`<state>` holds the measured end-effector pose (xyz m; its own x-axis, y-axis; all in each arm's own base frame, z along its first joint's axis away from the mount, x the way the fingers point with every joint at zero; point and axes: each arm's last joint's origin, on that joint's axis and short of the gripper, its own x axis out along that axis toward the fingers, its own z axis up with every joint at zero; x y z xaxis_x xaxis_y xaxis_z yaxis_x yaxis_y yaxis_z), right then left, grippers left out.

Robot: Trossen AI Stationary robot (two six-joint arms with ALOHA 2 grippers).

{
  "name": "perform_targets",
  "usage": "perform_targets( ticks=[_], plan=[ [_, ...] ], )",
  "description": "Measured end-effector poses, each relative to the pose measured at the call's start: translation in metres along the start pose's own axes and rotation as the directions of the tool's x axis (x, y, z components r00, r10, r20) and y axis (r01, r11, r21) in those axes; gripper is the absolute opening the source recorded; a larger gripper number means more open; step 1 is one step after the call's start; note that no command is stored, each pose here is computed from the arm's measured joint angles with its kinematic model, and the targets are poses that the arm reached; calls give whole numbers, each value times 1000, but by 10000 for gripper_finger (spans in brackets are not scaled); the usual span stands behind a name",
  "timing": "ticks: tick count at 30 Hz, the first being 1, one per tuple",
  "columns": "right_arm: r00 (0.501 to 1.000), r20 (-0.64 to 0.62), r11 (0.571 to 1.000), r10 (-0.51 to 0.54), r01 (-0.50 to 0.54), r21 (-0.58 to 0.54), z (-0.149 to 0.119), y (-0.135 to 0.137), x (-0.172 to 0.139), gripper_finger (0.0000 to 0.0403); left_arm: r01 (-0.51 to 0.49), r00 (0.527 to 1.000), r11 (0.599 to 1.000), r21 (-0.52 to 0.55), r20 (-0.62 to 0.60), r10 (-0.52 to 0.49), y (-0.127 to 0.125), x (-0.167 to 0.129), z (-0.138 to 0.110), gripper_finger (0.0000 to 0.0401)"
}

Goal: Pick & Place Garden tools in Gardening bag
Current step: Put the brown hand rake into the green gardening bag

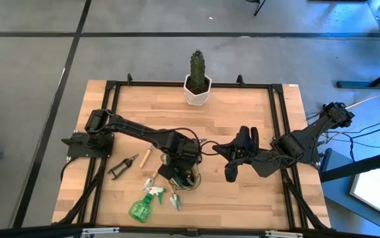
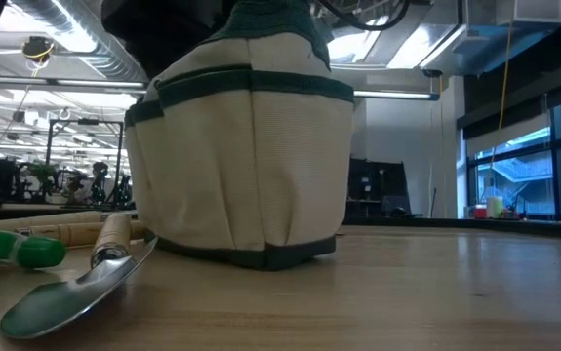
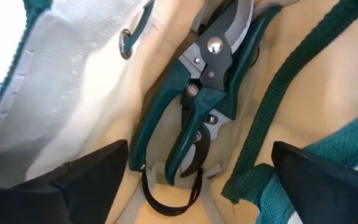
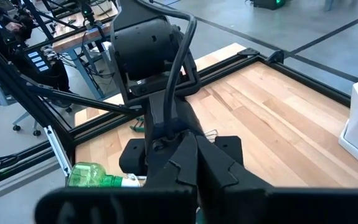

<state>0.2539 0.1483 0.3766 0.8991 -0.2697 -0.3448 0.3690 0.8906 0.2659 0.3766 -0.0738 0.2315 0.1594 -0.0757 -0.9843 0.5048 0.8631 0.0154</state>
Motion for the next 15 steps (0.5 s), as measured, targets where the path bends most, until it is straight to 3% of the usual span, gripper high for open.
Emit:
perform_targets(
  ticks=[15],
  plan=[
    [1000, -2, 1000, 3, -3, 1, 0, 0, 0, 0, 33, 999, 999, -12, -42, -34, -16, 0, 0, 400]
  ],
)
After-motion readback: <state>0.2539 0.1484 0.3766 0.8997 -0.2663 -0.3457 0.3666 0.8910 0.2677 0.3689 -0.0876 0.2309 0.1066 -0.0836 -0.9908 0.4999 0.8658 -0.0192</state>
